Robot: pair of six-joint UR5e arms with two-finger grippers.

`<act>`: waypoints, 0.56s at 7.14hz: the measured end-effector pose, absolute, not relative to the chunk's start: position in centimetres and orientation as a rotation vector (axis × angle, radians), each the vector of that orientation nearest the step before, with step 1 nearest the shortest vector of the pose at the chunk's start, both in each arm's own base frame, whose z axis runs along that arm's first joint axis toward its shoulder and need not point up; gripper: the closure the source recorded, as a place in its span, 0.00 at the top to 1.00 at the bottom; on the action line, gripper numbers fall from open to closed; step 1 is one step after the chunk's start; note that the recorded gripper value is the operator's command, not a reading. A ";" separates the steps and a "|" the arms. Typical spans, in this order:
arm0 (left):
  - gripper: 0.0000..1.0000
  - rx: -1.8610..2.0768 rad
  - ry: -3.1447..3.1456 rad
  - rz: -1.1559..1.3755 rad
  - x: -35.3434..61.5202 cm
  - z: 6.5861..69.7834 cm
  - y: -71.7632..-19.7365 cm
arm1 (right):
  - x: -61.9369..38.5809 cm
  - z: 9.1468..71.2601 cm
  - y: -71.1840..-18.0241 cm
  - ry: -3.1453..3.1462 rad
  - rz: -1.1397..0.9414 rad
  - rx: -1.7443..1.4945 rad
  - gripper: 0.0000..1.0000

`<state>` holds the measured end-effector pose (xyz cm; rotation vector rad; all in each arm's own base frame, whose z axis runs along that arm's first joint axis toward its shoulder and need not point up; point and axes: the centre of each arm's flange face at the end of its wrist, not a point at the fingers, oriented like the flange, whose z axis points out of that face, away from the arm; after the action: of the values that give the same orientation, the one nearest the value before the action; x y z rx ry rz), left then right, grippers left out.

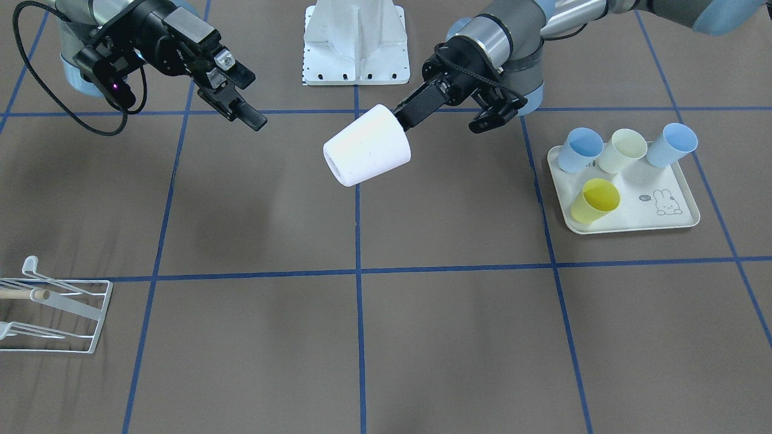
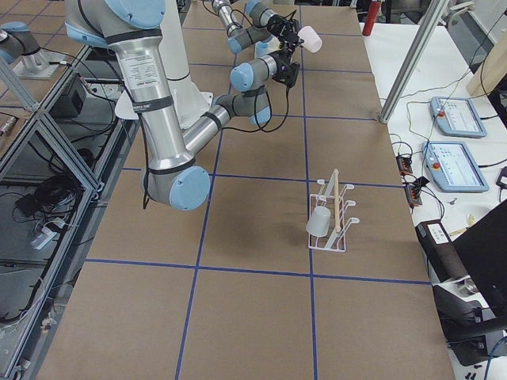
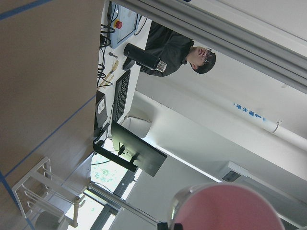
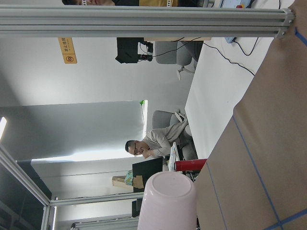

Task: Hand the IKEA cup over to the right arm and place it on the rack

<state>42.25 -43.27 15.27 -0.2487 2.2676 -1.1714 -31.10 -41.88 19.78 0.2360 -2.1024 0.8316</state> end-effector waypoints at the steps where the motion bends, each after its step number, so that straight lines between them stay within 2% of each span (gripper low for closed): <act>1: 0.00 -0.256 2.275 -1.174 42.8 14.6 -43.3 | -31.7 19.8 -41.9 -2.099 0.831 0.231 1.00; 4: 0.00 -0.282 2.275 -1.169 44.3 13.7 -42.5 | -32.5 19.8 -42.0 -2.088 0.830 0.229 1.00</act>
<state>44.33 -42.49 13.74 -0.2817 2.2753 -1.1685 -32.55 -42.04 19.83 0.2293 -2.0881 0.8303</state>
